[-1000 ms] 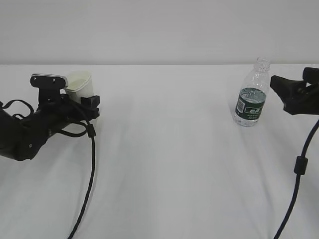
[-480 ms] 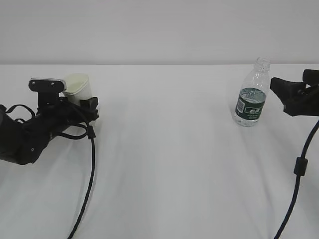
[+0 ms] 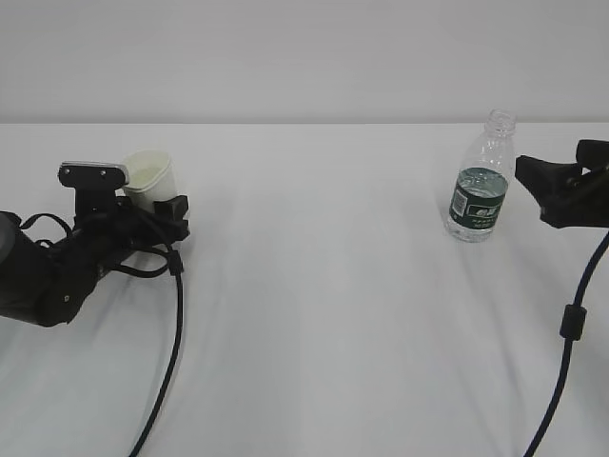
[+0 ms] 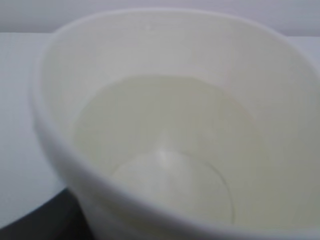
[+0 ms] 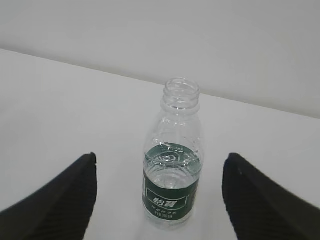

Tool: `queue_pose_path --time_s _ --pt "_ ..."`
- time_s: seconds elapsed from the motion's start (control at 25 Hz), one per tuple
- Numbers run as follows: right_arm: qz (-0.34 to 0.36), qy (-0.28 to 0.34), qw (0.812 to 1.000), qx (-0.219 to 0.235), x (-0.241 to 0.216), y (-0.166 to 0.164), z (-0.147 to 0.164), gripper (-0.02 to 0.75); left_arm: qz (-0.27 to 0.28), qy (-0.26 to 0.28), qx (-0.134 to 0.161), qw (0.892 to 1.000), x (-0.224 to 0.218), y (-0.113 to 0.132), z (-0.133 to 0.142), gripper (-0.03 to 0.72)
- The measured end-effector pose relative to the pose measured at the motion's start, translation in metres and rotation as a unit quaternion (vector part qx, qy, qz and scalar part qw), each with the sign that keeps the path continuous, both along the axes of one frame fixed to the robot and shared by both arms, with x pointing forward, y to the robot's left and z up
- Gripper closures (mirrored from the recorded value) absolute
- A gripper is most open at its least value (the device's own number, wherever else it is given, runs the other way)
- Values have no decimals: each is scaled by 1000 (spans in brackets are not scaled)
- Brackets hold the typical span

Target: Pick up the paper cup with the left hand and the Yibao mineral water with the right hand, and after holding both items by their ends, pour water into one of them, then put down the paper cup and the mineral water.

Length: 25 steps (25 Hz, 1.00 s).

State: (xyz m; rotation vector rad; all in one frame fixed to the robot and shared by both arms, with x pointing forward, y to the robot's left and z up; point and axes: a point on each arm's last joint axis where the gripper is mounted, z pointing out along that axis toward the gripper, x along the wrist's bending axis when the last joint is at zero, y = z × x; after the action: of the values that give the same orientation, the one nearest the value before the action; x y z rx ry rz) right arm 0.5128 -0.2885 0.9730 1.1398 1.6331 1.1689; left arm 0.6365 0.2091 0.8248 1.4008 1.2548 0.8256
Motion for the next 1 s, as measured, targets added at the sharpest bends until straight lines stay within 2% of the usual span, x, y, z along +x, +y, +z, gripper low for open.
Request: queue_pose_path --time_s 0.48,1.0 --pt "7 5 1000 0 -1 1 -1 148 -6 2 24 1000 -1 0 -7 235" --pt "7 9 1000 -1 -1 1 -2 148 -6 5 27 1000 -2 0 -12 235"
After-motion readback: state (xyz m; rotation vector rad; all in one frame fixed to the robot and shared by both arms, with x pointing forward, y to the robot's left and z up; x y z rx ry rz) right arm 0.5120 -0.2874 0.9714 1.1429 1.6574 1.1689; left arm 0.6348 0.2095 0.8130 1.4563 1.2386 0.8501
